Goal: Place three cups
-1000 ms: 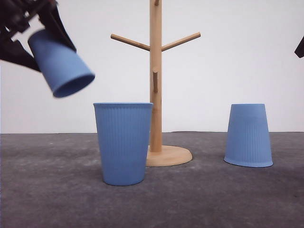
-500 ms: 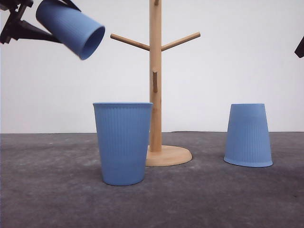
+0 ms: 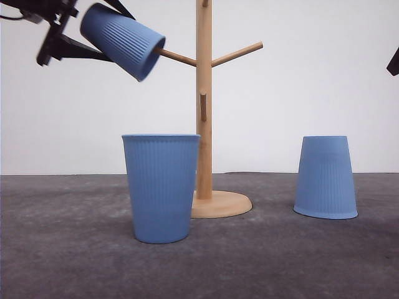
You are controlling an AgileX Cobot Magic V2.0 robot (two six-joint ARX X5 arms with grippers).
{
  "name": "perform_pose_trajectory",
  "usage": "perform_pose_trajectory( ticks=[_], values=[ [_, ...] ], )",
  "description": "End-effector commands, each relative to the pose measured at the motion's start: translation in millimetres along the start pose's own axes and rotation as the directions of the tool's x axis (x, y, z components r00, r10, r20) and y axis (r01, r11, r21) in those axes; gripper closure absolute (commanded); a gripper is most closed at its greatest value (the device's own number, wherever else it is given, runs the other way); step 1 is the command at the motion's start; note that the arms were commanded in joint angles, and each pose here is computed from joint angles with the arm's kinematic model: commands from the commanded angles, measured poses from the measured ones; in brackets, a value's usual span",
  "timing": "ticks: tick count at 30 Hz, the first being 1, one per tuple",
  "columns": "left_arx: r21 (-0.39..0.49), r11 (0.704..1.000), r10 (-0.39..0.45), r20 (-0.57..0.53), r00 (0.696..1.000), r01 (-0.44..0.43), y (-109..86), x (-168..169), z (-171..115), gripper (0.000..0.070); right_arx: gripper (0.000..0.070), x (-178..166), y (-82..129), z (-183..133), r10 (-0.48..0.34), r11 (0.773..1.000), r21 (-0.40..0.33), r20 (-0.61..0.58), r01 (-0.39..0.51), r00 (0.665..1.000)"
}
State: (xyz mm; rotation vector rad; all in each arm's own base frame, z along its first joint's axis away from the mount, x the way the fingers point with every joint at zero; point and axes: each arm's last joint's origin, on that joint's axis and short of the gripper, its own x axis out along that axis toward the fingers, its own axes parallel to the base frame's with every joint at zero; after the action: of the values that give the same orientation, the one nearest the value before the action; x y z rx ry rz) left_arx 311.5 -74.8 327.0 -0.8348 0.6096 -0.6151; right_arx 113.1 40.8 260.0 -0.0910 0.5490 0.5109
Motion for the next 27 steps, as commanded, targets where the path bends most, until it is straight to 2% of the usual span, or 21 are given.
perform_pose_trajectory(
  ticks=[1,10,23,25,27],
  values=[
    [-0.021,1.000,-0.004,-0.009,1.000,0.004,1.4,8,0,0.0310,0.0295,-3,1,6,0.004,1.000,0.010,0.022,-0.004,1.000],
    [-0.034,0.999,-0.002,-0.055,0.998,0.000,3.2,35,-16,0.0310,0.0295,-3,1,6,0.004,1.000,0.010,0.023,-0.004,1.000],
    [-0.045,0.999,0.015,-0.074,0.997,-0.018,3.1,51,-28,0.0302,0.0295,-3,1,6,0.004,1.000,0.010,0.022,-0.004,1.000],
    [-0.047,0.999,0.018,-0.078,0.997,-0.022,3.7,51,-28,0.0271,0.0295,-3,1,6,0.004,1.000,0.010,0.022,-0.004,1.000],
    [-0.048,0.999,0.020,-0.079,0.997,-0.024,4.0,51,-28,0.0201,0.0295,-3,1,5,0.004,1.000,0.011,0.019,-0.005,1.000]
  ],
)
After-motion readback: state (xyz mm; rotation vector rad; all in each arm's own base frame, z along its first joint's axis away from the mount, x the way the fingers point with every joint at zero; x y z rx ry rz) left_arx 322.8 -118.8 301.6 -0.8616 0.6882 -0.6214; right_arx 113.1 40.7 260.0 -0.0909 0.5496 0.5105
